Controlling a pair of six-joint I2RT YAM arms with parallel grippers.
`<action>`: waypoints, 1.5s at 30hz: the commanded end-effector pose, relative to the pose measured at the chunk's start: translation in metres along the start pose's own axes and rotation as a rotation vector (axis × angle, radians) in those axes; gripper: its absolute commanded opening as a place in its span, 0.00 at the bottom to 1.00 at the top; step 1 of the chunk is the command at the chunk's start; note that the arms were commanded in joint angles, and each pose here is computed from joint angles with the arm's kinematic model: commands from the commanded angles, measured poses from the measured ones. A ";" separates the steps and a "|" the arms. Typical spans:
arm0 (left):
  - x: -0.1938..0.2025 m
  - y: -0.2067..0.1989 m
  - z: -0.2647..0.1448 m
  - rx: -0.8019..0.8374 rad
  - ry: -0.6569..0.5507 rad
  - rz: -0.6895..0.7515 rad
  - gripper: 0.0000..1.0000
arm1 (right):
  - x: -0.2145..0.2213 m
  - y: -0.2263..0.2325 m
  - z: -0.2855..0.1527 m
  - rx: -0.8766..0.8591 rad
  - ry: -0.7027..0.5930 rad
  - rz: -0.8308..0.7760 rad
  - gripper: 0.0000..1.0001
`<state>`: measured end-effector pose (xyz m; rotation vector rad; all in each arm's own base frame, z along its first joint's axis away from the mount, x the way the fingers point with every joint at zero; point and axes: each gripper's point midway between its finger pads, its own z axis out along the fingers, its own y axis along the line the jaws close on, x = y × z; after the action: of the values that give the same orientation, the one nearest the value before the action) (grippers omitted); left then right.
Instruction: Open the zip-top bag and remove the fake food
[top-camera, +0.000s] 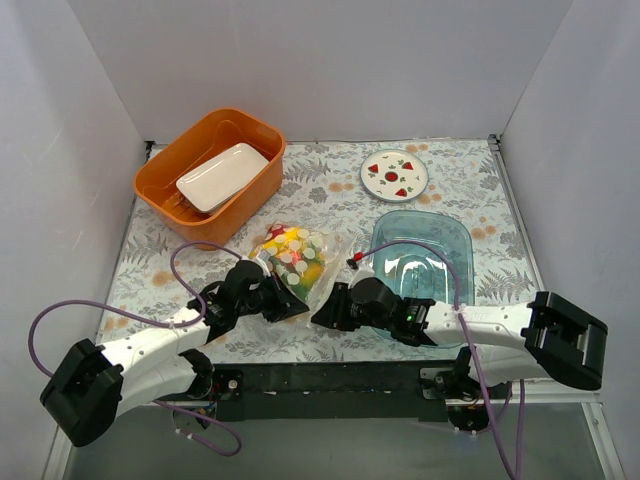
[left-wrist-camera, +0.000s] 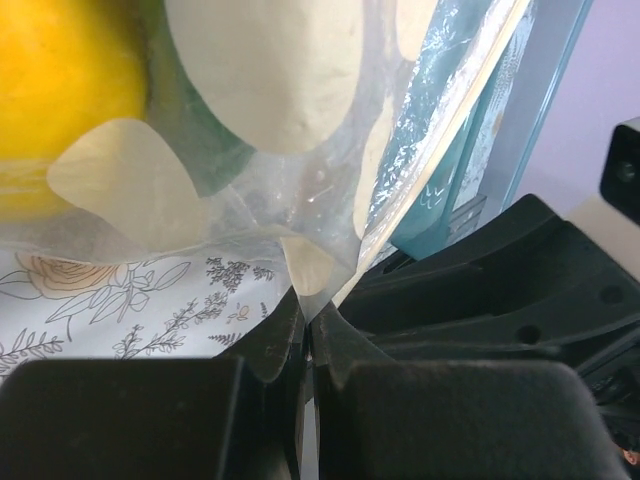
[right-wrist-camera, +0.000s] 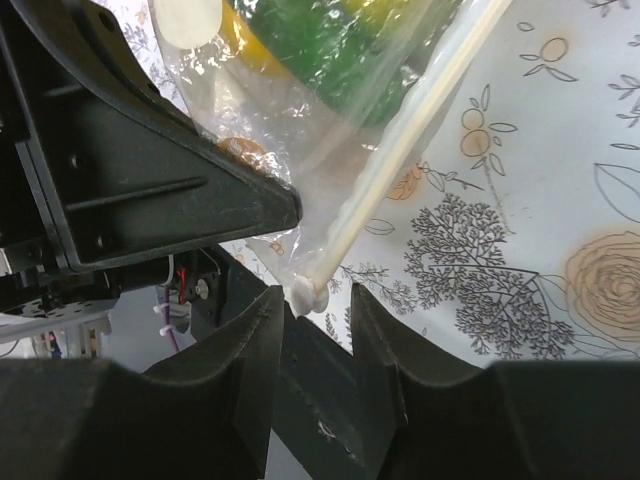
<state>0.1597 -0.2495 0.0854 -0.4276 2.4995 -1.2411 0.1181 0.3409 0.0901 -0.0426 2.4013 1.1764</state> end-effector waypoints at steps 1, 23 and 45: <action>-0.006 -0.026 -0.003 0.060 -0.002 0.008 0.00 | 0.000 0.019 0.006 -0.072 -0.013 0.025 0.41; 0.008 -0.011 -0.004 0.041 0.053 0.019 0.00 | -0.040 0.009 -0.009 -0.006 -0.170 0.042 0.10; 0.015 -0.013 -0.007 0.046 0.104 0.075 0.21 | -0.045 0.005 -0.002 -0.046 -0.106 0.028 0.09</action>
<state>0.1527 -0.2584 0.0974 -0.3143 2.5021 -1.3181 0.1492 0.3242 0.1023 0.0736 2.3359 1.1908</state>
